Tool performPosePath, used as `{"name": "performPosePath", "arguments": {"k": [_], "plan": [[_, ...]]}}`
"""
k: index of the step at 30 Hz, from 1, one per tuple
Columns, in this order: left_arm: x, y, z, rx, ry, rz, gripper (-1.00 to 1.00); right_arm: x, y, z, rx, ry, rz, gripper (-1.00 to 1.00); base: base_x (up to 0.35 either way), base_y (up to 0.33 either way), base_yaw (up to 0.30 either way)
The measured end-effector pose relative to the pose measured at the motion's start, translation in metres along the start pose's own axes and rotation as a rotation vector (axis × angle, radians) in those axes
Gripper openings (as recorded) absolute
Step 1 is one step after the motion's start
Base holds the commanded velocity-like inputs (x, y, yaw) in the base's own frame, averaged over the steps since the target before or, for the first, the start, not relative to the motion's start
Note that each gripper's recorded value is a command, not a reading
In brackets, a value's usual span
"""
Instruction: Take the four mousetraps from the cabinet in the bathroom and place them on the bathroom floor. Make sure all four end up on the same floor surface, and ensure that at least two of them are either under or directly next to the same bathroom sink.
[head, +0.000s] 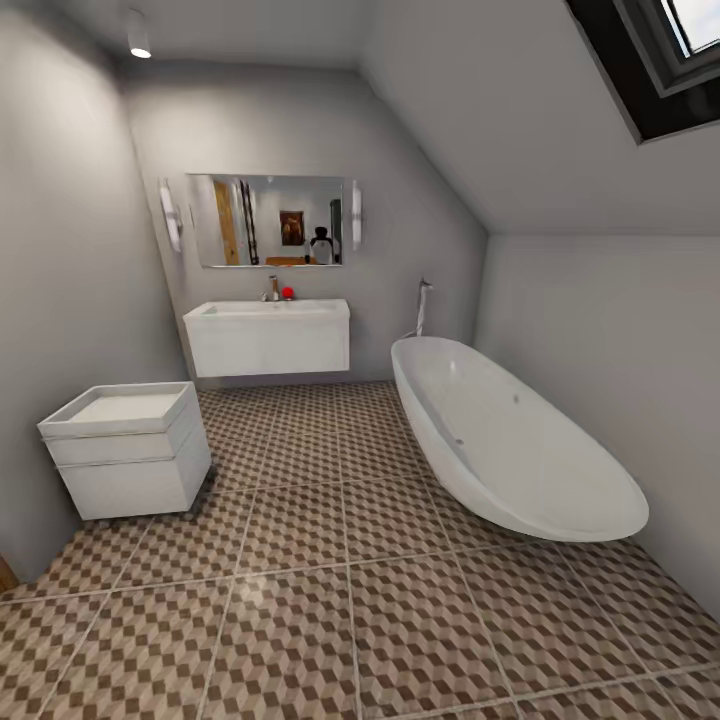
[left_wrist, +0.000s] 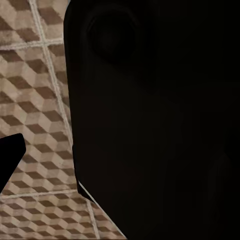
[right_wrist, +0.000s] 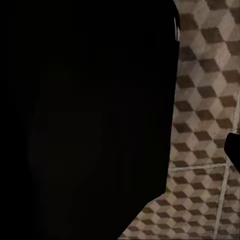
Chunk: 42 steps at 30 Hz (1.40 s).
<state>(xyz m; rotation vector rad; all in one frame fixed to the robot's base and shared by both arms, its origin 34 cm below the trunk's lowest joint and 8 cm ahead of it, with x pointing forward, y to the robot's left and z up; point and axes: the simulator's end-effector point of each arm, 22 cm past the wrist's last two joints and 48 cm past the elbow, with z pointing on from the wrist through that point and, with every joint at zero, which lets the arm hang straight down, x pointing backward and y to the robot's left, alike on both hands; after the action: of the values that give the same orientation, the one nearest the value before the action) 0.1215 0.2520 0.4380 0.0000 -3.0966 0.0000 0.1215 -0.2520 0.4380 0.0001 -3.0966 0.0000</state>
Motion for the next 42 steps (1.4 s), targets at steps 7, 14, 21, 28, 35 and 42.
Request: {"name": "performPosePath", "arguments": {"k": [7, 14, 21, 28, 35, 42], "plan": [[-0.005, 0.002, 0.000, -0.001, -0.007, -0.001, 1.00, -0.051, 0.026, -0.002, -0.030, -0.104, -0.001, 1.00, 0.000, 0.000, 0.000], [-0.006, -0.002, 0.000, 0.004, -0.008, -0.001, 1.00, -0.055, 0.024, -0.003, -0.028, -0.114, -0.003, 1.00, 0.000, 0.000, 0.000], [-0.006, -0.003, 0.000, 0.004, -0.009, -0.002, 1.00, -0.064, 0.024, -0.004, -0.028, -0.154, -0.002, 1.00, 0.000, 0.000, 0.000], [-0.015, -0.002, 0.000, 0.004, -0.034, -0.004, 1.00, -0.072, 0.025, -0.005, -0.029, -0.193, -0.001, 1.00, 0.000, 0.000, 0.000], [-0.042, 0.000, -0.002, 0.000, -0.109, -0.006, 1.00, -0.082, 0.026, -0.007, -0.031, -0.234, 0.003, 1.00, 0.000, 0.000, 0.000], [-0.069, 0.000, -0.005, -0.001, -0.188, -0.007, 1.00, -0.103, 0.032, -0.012, -0.039, -0.302, 0.004, 1.00, 0.000, 0.000, 0.000]]}}
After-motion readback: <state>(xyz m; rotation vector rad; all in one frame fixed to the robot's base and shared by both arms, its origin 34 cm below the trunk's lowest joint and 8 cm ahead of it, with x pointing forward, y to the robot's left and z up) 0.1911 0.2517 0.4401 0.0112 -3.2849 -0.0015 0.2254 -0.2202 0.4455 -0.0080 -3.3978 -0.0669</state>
